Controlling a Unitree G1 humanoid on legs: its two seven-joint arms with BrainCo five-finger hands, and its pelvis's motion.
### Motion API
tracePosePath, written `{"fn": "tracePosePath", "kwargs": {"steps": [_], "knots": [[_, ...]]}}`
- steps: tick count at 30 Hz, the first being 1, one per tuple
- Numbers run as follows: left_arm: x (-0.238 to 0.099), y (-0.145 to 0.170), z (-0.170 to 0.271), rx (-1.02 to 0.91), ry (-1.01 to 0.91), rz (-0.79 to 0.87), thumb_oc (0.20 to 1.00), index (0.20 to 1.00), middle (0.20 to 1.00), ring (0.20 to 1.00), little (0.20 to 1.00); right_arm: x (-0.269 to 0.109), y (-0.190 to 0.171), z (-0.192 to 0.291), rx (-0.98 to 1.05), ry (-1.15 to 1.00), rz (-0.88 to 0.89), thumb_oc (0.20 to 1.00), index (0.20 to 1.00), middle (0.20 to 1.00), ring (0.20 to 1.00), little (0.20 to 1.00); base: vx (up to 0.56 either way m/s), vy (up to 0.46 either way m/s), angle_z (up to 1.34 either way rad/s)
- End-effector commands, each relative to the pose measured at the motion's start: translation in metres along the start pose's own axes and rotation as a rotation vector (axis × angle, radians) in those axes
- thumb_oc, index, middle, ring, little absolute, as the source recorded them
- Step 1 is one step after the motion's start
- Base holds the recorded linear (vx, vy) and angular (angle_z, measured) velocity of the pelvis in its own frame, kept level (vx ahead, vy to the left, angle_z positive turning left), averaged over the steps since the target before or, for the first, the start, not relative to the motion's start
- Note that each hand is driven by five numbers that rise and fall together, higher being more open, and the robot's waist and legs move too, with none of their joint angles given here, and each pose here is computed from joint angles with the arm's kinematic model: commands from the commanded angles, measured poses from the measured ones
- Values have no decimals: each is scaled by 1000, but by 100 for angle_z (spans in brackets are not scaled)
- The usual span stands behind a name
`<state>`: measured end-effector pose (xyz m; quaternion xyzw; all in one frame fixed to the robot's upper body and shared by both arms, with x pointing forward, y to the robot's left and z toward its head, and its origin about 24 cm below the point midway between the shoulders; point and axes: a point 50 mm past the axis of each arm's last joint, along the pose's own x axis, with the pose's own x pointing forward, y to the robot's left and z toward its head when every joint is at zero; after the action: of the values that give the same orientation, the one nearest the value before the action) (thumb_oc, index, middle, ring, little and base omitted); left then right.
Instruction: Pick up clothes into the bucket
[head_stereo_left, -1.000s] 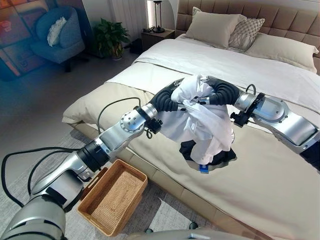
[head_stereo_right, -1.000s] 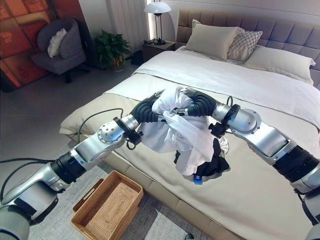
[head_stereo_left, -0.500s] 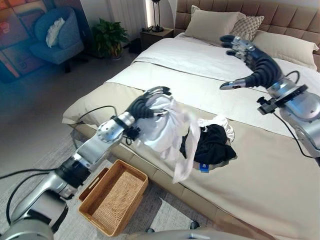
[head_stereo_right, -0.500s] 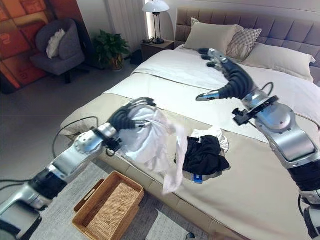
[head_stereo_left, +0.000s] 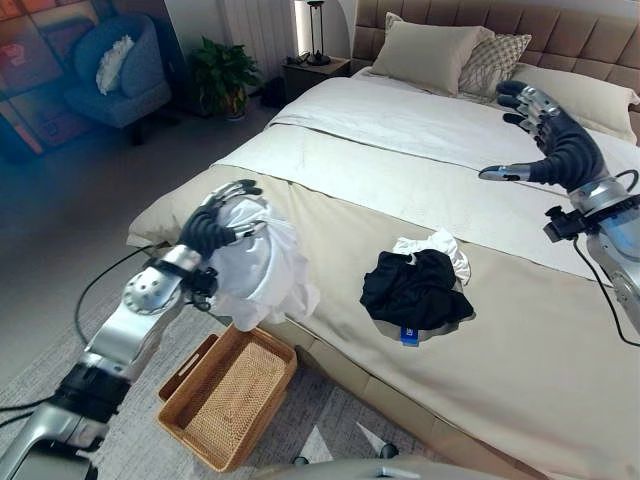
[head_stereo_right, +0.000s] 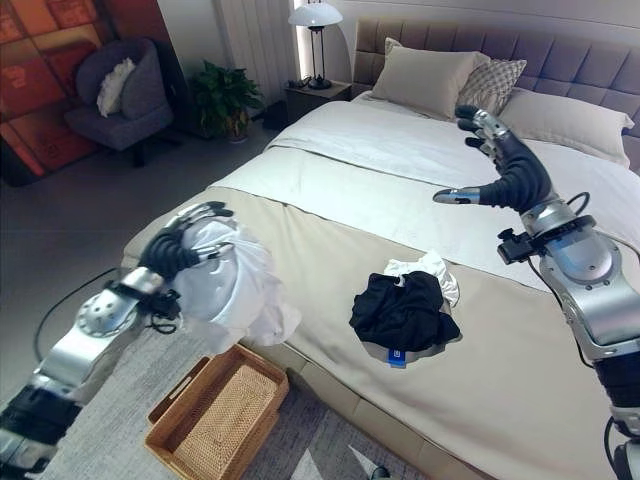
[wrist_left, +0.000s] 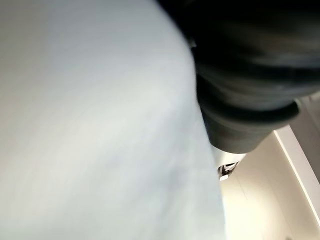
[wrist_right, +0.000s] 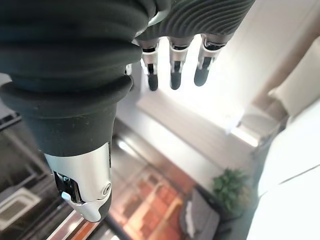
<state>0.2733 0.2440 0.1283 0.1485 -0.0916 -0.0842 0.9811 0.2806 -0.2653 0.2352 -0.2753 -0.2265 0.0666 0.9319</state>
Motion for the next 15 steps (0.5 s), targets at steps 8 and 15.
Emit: {"fn": "tracePosePath", "kwargs": {"steps": [8, 15], "knots": [[-31, 58, 15, 78, -100, 309, 200, 200, 200, 200, 200, -25, -10, -25, 54, 68, -139, 1000, 1000, 1000, 1000, 1000, 0, 5, 3], [-56, 73, -4, 57, -57, 513, 200, 200, 200, 200, 200, -65, 10, -71, 181, 234, -292, 1000, 1000, 1000, 1000, 1000, -20, 21, 7]]}}
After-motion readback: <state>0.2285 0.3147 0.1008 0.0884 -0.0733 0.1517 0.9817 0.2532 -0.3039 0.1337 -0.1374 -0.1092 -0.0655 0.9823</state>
